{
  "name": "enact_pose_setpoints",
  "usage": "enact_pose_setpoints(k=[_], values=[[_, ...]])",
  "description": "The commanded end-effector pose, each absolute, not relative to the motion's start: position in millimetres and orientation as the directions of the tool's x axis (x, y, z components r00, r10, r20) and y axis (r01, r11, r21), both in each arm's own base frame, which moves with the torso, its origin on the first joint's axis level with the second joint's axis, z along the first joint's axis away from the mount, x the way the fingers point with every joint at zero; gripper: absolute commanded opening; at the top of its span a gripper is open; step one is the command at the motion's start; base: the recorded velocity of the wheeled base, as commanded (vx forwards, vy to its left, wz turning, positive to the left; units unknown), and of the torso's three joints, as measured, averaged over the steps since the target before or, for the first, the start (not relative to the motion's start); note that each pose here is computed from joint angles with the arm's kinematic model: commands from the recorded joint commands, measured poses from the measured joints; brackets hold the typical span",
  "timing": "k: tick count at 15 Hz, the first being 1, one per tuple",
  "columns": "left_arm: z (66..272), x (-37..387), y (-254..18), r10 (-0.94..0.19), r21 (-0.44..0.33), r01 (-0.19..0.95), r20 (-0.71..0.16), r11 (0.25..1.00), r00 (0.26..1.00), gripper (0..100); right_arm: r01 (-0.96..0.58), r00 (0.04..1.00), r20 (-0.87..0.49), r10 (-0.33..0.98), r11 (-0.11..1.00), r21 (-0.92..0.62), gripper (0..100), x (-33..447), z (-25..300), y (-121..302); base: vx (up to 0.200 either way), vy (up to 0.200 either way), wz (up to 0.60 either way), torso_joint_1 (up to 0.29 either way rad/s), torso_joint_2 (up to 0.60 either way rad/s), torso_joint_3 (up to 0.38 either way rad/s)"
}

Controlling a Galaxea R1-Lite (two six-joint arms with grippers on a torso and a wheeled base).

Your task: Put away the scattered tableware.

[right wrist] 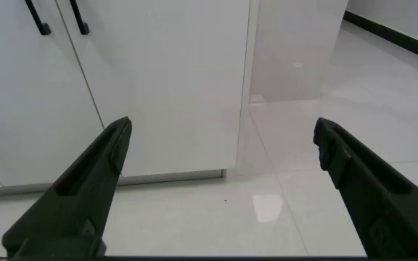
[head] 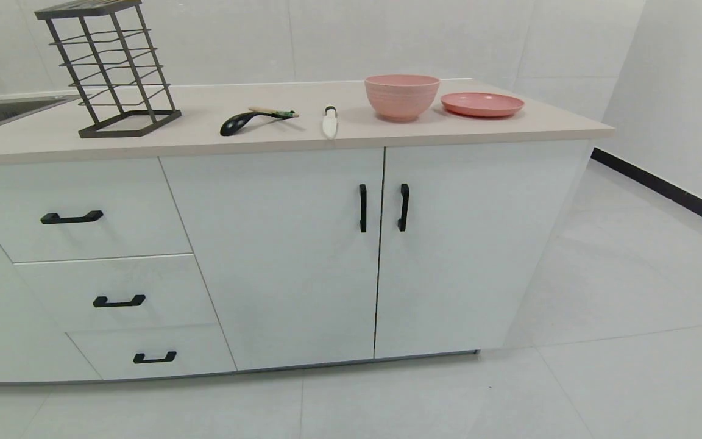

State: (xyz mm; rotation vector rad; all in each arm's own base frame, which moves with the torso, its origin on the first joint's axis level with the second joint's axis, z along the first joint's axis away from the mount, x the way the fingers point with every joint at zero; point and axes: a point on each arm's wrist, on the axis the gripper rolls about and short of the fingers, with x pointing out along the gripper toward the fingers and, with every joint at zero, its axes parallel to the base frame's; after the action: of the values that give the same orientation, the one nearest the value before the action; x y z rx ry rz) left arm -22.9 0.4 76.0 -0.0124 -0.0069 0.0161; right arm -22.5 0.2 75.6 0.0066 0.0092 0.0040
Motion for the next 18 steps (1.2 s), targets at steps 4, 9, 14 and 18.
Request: enact_pose_setpoints(k=[4, 9, 14, 18], values=[[76.1, -22.8, 0.4, 0.017, -0.014, -0.017, 0.006, 1.000, 1.000, 100, -0.005, 1.000, -0.009, 0.005, 1.000, 0.006, 100, -22.3, 75.8, 0.2, 0.000, 0.000, 0.00, 0.000, 0.00, 0.000], [76.3, -22.8, 0.4, 0.017, -0.017, -0.017, 0.008, 1.000, 1.000, 100, -0.015, 0.990, 0.139, 0.014, 1.000, 0.008, 100, -23.3, 90.5, 0.4, 0.000, 0.000, 0.00, 0.000, 0.00, 0.000], [76.1, -22.8, 0.3, 0.018, -0.012, -0.018, 0.006, 1.000, 1.000, 100, -0.177, 0.956, 0.235, 0.177, 0.984, -0.023, 100, -29.2, 109.0, 4.1, 0.000, 0.000, 0.00, 0.000, 0.00, 0.000], [76.1, -22.8, 0.3, 0.017, -0.009, -0.017, 0.006, 1.000, 1.000, 100, -0.256, 0.957, 0.133, 0.256, 0.966, -0.020, 100, -36.9, 115.6, 5.8, 0.000, 0.000, 0.00, 0.000, 0.00, 0.000]])
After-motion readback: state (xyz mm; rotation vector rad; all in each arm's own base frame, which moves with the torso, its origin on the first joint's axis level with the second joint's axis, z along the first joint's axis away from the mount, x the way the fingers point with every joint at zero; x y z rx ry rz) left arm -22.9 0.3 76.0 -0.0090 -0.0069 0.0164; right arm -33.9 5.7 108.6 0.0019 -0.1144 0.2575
